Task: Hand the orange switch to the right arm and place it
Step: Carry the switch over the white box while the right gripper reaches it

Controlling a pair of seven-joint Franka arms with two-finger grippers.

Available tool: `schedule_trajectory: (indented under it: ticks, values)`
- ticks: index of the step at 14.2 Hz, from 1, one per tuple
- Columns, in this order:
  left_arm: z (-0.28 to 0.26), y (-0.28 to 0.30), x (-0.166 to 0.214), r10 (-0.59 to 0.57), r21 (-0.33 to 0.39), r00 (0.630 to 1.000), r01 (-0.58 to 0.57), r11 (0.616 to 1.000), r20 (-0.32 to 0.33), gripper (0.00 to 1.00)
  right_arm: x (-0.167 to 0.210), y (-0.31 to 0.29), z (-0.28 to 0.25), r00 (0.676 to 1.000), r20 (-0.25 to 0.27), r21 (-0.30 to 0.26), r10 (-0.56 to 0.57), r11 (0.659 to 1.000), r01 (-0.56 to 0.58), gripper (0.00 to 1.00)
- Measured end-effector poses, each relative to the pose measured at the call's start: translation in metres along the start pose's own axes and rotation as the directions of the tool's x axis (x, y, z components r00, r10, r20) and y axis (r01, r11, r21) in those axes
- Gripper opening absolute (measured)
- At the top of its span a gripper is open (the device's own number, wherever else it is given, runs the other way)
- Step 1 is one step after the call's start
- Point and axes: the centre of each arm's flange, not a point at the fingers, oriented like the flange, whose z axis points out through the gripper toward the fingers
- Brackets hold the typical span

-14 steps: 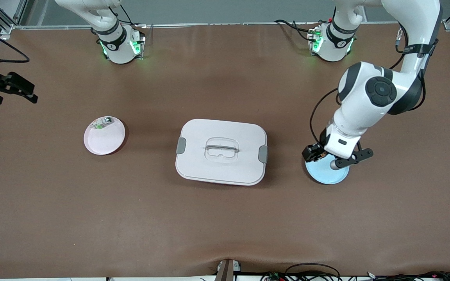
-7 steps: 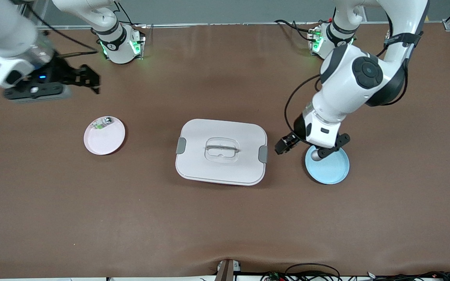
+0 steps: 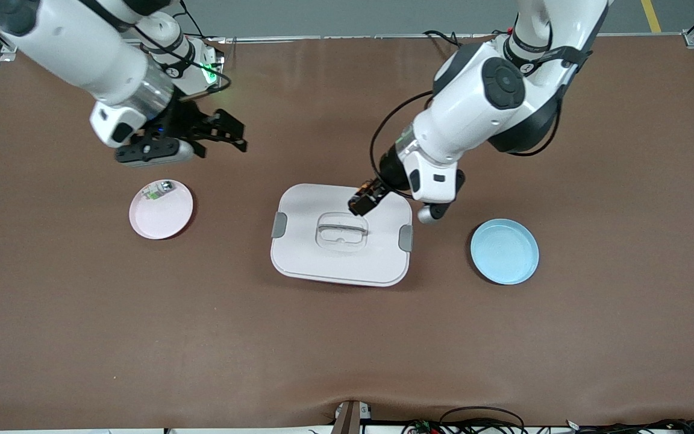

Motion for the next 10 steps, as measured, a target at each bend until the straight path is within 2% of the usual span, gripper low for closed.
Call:
schedule_trajectory:
  ticks: [4, 7, 10]
  values:
    - [0.018, 0.006, -0.026, -0.106, 0.012, 0.991, 0.106, 0.994, 0.076, 0.72, -0.010, -0.013, 0.032, 0.991, -0.067, 0.200, 0.118, 0.974, -0.102, 1.00]
    - [0.025, 0.012, -0.039, -0.168, 0.003, 0.977, 0.169, 0.986, 0.129, 0.72, -0.018, -0.018, 0.051, 0.978, -0.098, 0.286, 0.182, 0.947, -0.147, 1.00]
    - [0.039, 0.014, -0.049, -0.180, -0.008, 0.970, 0.184, 0.983, 0.161, 0.72, -0.021, -0.018, 0.058, 0.969, -0.079, 0.334, 0.232, 0.922, -0.194, 1.00]
